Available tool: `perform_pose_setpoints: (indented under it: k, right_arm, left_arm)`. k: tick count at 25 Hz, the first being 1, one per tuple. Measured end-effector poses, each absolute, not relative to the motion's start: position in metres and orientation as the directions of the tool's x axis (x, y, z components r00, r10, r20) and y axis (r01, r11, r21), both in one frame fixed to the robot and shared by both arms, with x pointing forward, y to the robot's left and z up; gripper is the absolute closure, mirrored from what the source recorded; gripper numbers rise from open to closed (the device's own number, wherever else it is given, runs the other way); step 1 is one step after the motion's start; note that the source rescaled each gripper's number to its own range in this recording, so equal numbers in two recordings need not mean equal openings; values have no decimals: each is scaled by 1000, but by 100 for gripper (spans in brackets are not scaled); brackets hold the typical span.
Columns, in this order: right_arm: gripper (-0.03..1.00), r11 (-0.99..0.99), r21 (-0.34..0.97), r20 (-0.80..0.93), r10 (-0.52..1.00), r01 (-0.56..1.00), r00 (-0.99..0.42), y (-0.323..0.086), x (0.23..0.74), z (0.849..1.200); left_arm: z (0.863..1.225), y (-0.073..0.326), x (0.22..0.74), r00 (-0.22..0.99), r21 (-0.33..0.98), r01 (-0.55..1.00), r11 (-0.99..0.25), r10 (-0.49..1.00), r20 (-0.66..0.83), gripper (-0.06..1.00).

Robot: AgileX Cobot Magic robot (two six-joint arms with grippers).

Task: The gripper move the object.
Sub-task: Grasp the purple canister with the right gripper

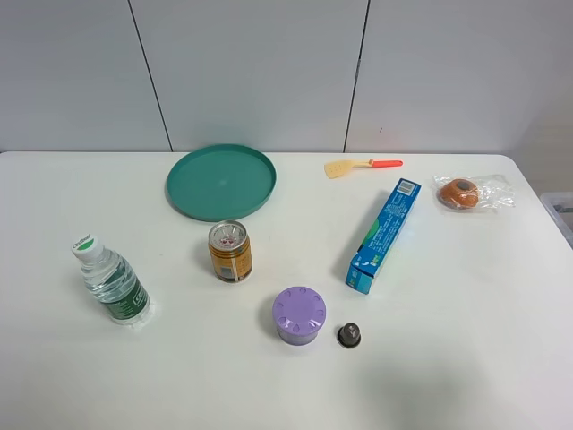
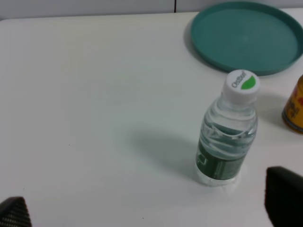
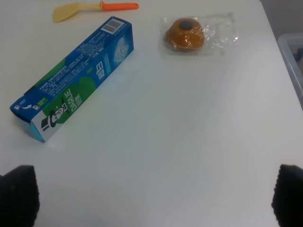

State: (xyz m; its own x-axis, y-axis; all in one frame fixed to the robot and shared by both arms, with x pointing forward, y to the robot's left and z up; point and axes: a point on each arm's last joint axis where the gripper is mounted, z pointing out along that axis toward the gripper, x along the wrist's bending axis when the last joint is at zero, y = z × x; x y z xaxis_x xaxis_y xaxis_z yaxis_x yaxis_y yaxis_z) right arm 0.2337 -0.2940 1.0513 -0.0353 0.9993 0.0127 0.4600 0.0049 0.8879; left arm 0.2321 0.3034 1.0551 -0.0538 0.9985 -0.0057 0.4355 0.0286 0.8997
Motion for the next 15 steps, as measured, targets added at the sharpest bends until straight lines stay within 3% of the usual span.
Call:
perform_pose_setpoints:
  k: [15]
  right_arm:
    - [-3, 5, 888, 13, 999, 460, -35, -294, 234, 1051]
  left_arm:
    - [1055, 303, 232, -54, 900, 435, 29, 999, -6, -6]
